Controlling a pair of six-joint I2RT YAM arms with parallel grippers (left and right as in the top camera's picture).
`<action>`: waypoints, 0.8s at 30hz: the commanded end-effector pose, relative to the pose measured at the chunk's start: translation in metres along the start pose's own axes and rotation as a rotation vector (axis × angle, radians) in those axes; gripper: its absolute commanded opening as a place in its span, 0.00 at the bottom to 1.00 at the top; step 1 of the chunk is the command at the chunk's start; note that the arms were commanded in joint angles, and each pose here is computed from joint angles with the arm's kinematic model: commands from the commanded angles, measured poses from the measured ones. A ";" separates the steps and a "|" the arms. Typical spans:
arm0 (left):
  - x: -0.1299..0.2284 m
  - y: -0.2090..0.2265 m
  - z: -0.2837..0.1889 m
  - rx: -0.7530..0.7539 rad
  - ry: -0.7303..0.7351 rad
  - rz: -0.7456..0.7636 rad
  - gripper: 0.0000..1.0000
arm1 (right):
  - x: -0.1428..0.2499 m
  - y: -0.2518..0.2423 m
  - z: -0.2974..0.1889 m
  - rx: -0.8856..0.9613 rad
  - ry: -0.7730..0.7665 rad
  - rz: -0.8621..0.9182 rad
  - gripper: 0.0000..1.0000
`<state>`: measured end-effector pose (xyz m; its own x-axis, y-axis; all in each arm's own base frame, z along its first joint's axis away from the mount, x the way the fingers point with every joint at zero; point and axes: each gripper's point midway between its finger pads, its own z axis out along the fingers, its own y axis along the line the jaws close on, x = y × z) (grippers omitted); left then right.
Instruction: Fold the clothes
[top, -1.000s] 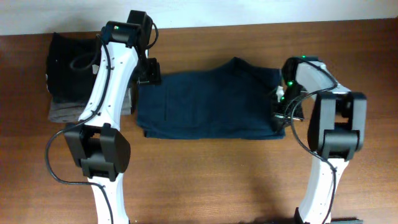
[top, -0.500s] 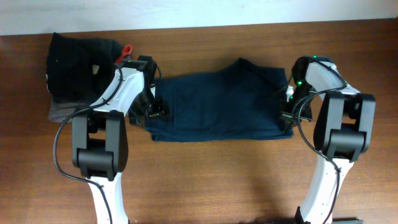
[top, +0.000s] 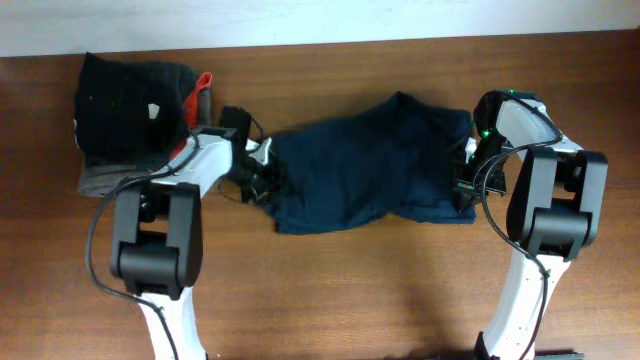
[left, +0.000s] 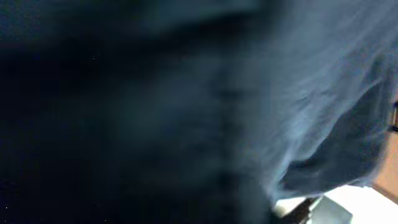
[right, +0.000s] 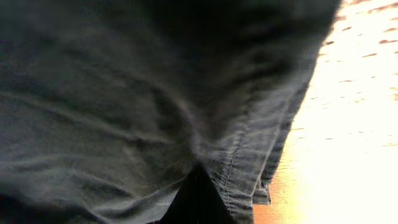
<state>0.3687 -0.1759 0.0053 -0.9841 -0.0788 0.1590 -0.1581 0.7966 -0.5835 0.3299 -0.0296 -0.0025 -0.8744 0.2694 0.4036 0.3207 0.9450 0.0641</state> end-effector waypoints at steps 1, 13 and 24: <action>0.020 0.016 0.020 -0.010 0.095 -0.055 0.01 | -0.007 -0.013 0.010 0.071 -0.006 0.009 0.04; -0.013 0.026 -0.151 -0.213 -0.163 -0.034 0.00 | -0.002 -0.012 0.010 0.066 0.015 0.011 0.04; -0.008 -0.035 -0.161 -0.402 -0.217 0.172 0.00 | 0.012 0.048 0.020 0.076 0.029 -0.134 0.04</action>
<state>0.3941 -0.0872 0.1525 -0.9932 -0.0927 -0.0701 -0.0702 0.9593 -0.2736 0.3223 0.0050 -0.0030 -0.8802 0.1771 0.4402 0.2245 0.9728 0.0574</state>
